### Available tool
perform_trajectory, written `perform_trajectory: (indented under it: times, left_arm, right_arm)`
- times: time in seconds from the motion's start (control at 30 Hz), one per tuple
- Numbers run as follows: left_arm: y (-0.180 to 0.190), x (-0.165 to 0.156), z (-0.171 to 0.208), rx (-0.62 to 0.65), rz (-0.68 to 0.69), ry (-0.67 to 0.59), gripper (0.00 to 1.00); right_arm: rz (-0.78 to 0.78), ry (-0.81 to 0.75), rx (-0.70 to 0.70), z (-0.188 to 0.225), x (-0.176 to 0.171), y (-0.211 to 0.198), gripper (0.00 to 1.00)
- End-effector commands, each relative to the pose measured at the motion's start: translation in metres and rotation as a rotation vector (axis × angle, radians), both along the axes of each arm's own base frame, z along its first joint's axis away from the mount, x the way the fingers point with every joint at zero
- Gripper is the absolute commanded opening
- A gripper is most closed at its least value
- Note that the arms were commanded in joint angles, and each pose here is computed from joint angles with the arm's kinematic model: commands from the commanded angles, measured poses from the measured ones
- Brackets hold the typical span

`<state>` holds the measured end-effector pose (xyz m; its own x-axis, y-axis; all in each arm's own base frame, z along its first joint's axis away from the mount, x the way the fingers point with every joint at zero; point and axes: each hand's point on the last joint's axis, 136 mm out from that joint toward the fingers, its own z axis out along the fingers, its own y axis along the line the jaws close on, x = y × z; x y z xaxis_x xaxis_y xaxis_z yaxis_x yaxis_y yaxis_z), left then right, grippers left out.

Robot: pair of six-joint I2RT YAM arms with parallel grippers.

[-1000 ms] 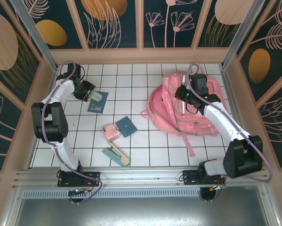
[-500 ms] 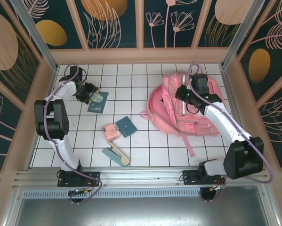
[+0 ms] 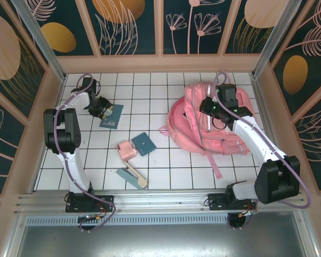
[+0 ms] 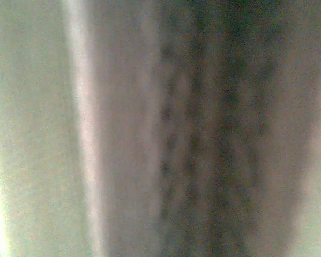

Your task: Pack books, pencil case, and school supplies into a backpack

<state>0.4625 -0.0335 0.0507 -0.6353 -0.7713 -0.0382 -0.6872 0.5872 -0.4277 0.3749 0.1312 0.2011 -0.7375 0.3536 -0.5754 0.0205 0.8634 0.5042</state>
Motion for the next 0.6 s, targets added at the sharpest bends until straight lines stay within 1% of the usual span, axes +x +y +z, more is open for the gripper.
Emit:
perform_trajectory:
  times: [0.0,0.1,0.23,0.3,0.37,0.47,0.57]
  left_arm:
    - [0.001,0.012,0.044,-0.009,-0.014,-0.163,0.37]
    - [-0.002,0.013,0.062,-0.014,-0.042,-0.227,0.32]
    - [-0.015,0.006,0.081,-0.069,-0.093,-0.306,0.31]
    - [-0.026,-0.001,0.099,-0.109,-0.123,-0.374,0.32]
    - [-0.041,-0.009,0.122,-0.130,-0.178,-0.452,0.34]
    - [-0.076,-0.024,0.152,-0.145,-0.294,-0.544,0.36]
    - [-0.116,-0.042,0.183,-0.222,-0.421,-0.647,0.38]
  right_arm:
    - [0.048,-0.144,0.055,0.057,0.005,0.010,0.00]
    - [0.051,-0.153,0.049,0.064,0.005,0.010,0.00]
    - [0.062,-0.163,0.041,0.072,0.005,0.010,0.00]
    - [0.084,-0.175,0.047,0.078,0.003,0.013,0.00]
    - [0.116,-0.180,0.053,0.083,0.003,0.017,0.00]
    - [0.172,-0.178,0.064,0.093,0.005,0.025,0.00]
    - [0.223,-0.183,0.107,0.106,0.007,0.027,0.00]
